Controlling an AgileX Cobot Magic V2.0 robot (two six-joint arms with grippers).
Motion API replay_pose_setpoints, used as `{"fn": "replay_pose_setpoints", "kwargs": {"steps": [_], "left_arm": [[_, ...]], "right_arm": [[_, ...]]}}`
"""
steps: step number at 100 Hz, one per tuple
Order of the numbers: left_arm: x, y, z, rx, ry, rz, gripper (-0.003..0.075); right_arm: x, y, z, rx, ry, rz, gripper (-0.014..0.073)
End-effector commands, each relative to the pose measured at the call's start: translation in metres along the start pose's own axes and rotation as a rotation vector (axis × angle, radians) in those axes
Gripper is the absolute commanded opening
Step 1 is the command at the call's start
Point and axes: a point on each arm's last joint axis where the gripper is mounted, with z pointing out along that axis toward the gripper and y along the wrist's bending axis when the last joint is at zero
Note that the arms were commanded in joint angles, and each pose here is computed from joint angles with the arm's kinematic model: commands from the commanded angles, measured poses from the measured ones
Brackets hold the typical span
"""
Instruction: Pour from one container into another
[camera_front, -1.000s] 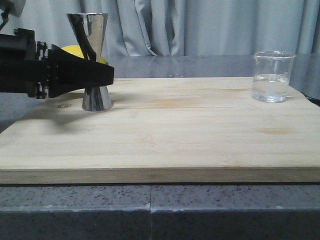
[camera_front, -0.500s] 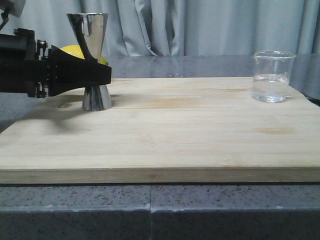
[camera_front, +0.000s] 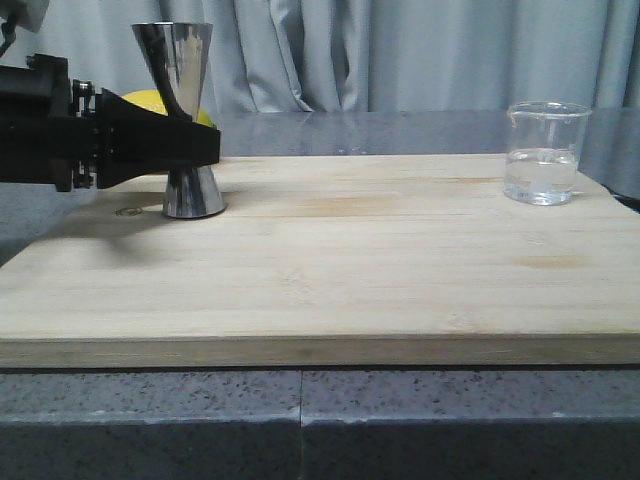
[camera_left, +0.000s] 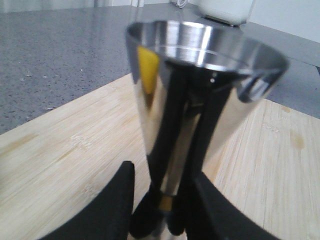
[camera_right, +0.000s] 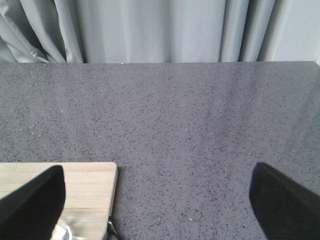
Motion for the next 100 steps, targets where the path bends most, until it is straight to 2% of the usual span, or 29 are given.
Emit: {"fn": "replay_pose_setpoints", "kwargs": {"steps": [1,39,59,100], "left_arm": [[-0.024,-0.005,-0.003,0.045,-0.137,0.027,0.0122],[-0.025,-0.007,-0.003,0.061,-0.148,0.029,-0.0001],[-0.026,-0.010,-0.003,0.094,-0.154,0.038,-0.0001],[-0.036,-0.016,0.000,0.191,-0.155,0.109,-0.0002]], "right_arm": [[-0.016,-0.001,-0.003,0.009,-0.111,-0.018,0.0655],[-0.017,-0.001,-0.003,0.009,-0.123,-0.018,0.0655],[-0.017,-0.001,-0.003,0.009,-0.123,-0.018,0.0655],[-0.006,-0.001,0.022,0.006,-0.020,-0.018,0.0655]]}}
